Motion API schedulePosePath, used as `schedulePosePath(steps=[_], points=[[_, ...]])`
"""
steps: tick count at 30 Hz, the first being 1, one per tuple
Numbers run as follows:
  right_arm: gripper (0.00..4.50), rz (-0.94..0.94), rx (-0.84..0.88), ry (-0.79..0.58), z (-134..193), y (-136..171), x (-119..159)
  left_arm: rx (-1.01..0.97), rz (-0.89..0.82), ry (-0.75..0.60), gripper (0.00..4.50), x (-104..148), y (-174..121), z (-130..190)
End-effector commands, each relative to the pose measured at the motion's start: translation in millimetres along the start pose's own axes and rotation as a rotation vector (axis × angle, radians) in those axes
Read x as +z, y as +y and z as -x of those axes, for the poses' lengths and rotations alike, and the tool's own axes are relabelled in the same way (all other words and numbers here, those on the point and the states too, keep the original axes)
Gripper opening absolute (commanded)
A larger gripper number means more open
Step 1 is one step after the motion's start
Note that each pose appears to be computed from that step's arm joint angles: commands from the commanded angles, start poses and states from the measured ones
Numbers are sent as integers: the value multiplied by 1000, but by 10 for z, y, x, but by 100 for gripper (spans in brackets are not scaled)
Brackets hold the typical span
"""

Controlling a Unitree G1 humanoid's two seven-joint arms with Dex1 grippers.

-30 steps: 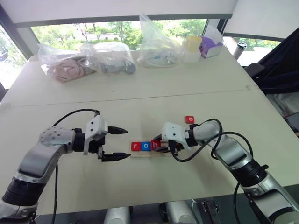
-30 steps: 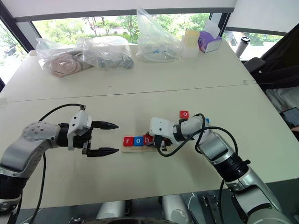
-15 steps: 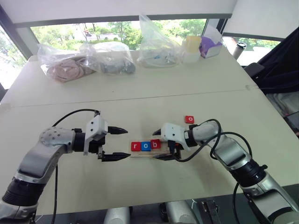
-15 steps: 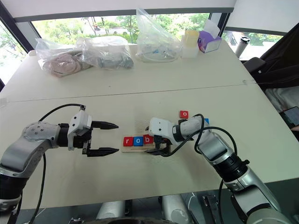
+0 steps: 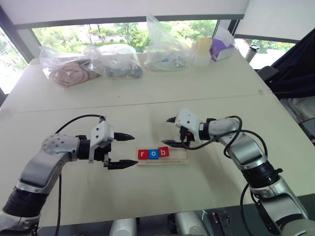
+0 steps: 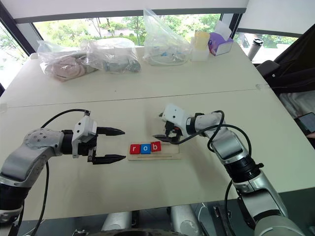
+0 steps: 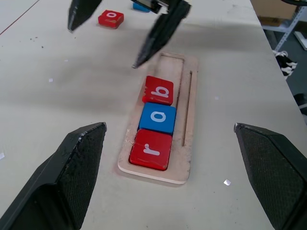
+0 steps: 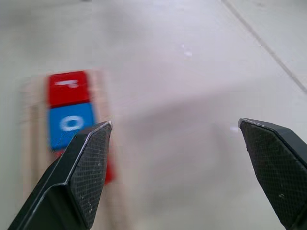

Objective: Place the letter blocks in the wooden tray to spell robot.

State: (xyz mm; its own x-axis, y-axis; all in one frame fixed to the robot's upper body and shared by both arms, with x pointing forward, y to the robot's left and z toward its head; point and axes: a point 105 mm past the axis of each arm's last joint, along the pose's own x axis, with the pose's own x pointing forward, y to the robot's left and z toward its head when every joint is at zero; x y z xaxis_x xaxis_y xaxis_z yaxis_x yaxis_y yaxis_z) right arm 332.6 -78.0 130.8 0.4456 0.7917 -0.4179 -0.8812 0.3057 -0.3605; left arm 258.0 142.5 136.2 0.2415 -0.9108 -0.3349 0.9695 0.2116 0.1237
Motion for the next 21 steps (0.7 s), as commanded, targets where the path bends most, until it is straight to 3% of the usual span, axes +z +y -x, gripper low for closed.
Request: schedulePosePath(steps=[1,9,21], points=[[433,49,-61,-16,1,-115,38,-2,-40,-19,450,82,7,-9],[433,108,-25,11,-71,2,-71,3,-37,-20,450,87,3,-8],[433,96,80,-41,-80,265,21,10,-36,-19,450,86,4,-8]])
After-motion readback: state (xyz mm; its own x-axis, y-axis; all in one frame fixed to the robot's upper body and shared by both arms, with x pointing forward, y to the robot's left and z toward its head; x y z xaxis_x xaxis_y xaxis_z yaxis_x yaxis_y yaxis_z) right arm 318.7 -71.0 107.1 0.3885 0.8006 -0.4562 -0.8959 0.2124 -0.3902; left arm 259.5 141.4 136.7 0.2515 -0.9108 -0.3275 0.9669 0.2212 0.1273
